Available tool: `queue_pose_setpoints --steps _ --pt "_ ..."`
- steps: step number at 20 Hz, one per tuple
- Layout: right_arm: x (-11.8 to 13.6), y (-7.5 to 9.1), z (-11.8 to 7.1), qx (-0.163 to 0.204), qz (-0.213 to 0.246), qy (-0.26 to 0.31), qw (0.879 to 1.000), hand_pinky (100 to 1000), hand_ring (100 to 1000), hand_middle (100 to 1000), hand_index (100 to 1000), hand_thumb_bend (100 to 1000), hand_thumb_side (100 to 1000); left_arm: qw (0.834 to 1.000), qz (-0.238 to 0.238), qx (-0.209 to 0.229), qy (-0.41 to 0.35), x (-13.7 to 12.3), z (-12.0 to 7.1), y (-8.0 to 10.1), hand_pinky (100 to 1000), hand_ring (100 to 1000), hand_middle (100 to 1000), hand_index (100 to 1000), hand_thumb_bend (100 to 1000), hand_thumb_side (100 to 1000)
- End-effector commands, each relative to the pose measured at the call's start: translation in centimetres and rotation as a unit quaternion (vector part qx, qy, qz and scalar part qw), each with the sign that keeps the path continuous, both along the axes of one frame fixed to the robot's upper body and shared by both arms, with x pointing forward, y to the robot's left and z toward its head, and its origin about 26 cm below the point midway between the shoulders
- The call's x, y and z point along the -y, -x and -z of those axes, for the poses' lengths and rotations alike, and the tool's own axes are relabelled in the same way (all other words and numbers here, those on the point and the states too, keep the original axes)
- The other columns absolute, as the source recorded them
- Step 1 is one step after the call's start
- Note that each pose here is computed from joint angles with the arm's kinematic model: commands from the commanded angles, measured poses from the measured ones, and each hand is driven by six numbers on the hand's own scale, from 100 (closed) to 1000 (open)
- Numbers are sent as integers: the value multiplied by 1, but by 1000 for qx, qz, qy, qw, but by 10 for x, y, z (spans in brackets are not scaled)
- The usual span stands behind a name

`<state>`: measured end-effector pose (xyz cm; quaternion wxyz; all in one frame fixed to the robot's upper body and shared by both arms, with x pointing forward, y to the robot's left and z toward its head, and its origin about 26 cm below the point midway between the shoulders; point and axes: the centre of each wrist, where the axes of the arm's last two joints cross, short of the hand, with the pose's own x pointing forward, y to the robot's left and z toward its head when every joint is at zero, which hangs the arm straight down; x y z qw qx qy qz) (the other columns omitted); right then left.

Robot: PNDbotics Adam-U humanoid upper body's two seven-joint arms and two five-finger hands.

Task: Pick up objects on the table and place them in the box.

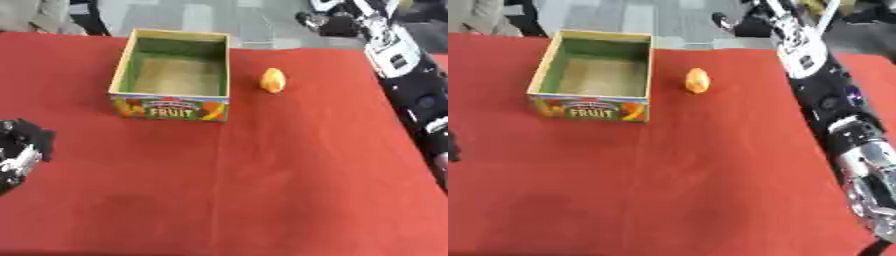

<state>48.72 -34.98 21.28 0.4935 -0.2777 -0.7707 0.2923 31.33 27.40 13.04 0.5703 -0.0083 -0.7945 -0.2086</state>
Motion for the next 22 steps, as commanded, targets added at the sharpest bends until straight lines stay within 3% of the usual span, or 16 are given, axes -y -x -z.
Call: queue_pose_setpoints --steps 1,15,22 --pt "7 1 -15 16 6 8 1000 704 827 783 876 460 351 1000 -3 12 -7 -4 -7 1 486 504 508 502 415 382" --pt "3 0 -11 8 2 21 1000 707 825 776 875 466 353 1000 -2 11 -7 -4 -7 1 486 503 508 502 415 382" --pt "-9 -5 9 -31 -13 69 997 718 831 788 877 490 344 1000 4 12 -7 -1 -7 0 486 502 509 502 414 382"
